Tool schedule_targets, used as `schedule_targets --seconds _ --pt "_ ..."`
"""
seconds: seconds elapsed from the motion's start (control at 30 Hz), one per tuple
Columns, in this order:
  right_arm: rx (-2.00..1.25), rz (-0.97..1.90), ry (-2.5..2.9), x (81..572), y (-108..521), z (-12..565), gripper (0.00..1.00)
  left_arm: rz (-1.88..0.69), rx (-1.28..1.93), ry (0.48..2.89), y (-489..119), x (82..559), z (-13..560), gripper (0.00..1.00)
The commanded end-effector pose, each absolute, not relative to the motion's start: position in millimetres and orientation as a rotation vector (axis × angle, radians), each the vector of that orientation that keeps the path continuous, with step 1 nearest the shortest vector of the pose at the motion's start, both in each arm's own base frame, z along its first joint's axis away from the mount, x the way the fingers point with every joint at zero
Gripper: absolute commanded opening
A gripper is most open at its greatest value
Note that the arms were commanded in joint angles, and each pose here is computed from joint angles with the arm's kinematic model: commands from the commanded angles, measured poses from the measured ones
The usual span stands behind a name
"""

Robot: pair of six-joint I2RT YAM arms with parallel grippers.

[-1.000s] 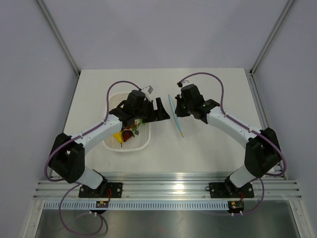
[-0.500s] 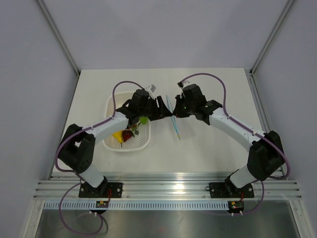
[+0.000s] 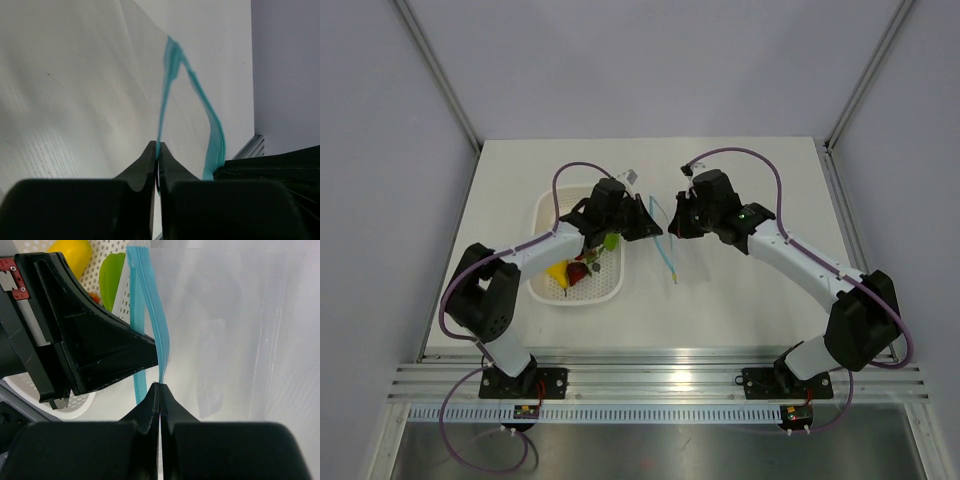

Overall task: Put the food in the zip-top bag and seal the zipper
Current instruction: Open the zipper of the food storage bag.

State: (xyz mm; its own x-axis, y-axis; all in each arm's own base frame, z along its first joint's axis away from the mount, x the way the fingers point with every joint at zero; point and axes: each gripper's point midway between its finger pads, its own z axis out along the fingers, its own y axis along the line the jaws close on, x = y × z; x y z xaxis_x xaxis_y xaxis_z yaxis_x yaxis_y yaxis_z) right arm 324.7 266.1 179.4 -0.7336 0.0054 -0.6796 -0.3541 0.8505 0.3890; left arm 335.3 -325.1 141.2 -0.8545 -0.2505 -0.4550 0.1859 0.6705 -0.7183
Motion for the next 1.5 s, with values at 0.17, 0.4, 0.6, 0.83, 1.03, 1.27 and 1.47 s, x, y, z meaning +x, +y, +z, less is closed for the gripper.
schedule_targets --seconds 0.17,0.4,0.6,0.83,1.03,1.27,1.47 --pt "-0.169 0.479 2.309 331 240 186 0.0 -1.055 -0.014 2.354 -326 341 166 0.0" --pt "-0.227 0.388 2.292 336 254 186 0.08 -1.024 -0.024 2.458 -332 331 163 0.0" --pt "-0.172 0.379 2.314 339 261 178 0.34 -0.977 -0.017 2.483 -328 328 157 0.0" --pt "-0.174 0.349 2.333 341 259 172 0.45 -0.937 0.017 2.473 -322 328 165 0.0" --pt "-0.23 0.36 2.378 339 266 160 0.28 -0.962 0.027 2.451 -325 329 176 0.0" --pt "-0.168 0.153 2.317 354 235 176 0.0 -0.948 0.149 2.43 -324 329 190 0.0" --pt "-0.079 -0.093 2.194 377 194 226 0.0 -0.915 0.365 2.471 -324 326 192 0.0"
